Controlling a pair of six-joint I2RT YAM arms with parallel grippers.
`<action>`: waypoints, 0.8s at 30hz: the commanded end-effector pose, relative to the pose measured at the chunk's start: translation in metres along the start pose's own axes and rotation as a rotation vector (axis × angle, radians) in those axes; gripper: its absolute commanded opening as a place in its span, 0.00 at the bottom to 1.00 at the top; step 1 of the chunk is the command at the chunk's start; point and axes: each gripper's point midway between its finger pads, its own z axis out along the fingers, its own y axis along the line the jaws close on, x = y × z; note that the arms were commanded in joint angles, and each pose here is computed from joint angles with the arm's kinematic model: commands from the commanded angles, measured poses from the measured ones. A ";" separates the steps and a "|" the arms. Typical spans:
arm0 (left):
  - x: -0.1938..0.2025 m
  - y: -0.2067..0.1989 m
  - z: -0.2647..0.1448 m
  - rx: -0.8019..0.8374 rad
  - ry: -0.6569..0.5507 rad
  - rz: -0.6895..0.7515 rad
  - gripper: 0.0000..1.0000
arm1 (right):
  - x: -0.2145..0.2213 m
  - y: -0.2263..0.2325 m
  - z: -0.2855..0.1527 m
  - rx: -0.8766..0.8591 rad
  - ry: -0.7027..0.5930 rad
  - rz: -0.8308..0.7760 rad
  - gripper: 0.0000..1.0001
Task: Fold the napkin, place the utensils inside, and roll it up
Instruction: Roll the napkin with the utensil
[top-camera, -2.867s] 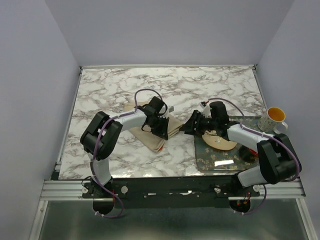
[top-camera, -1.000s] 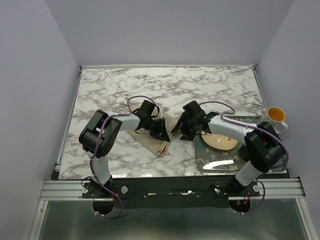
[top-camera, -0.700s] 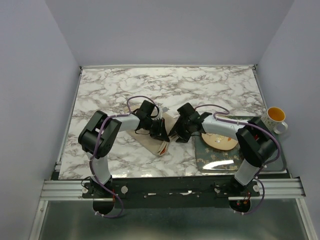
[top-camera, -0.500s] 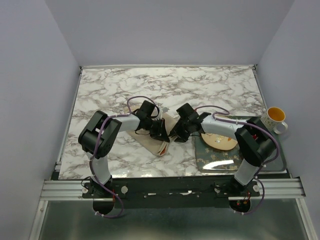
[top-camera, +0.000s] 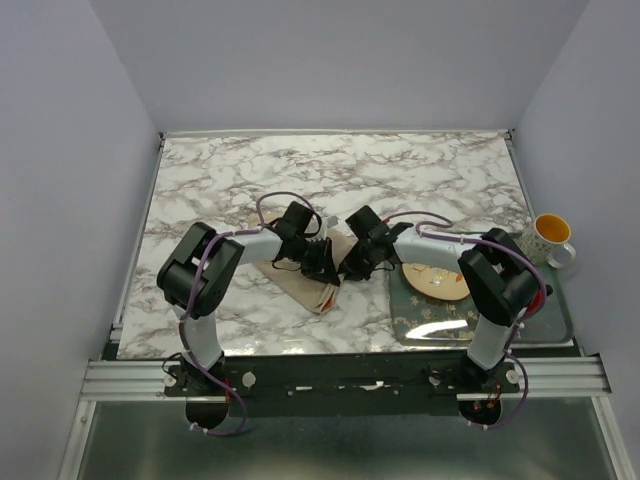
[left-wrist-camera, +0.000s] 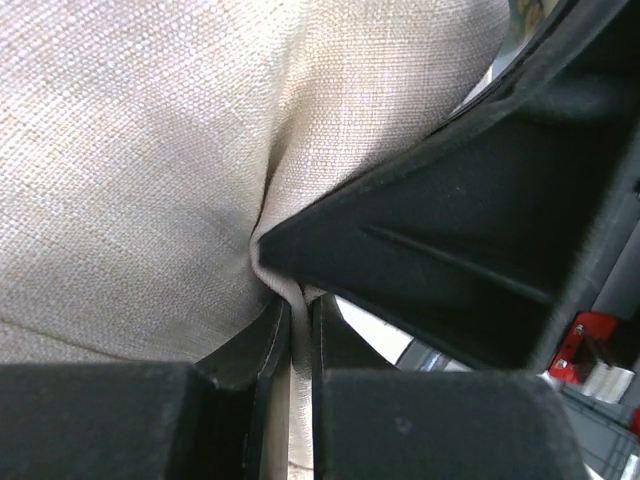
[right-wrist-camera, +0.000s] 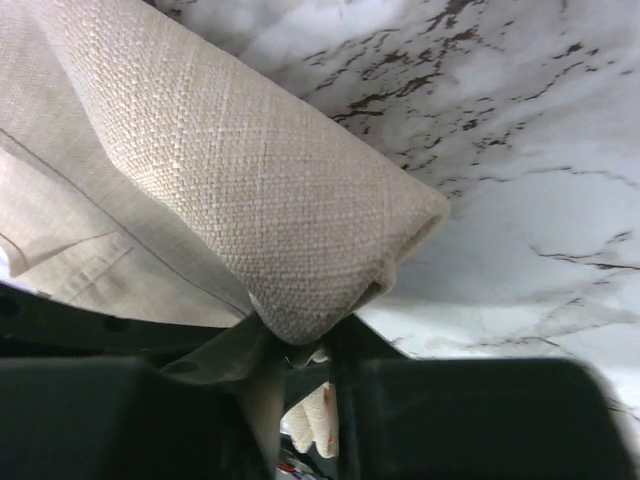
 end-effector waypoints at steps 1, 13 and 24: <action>-0.005 -0.015 -0.008 -0.054 -0.020 0.100 0.02 | -0.001 -0.022 0.006 0.099 -0.036 0.031 0.19; -0.018 -0.041 -0.047 -0.322 -0.257 0.387 0.98 | 0.000 -0.033 -0.004 0.210 -0.003 -0.063 0.01; 0.007 -0.073 -0.080 -0.541 -0.598 0.721 0.61 | -0.005 -0.031 -0.010 0.251 -0.004 -0.139 0.01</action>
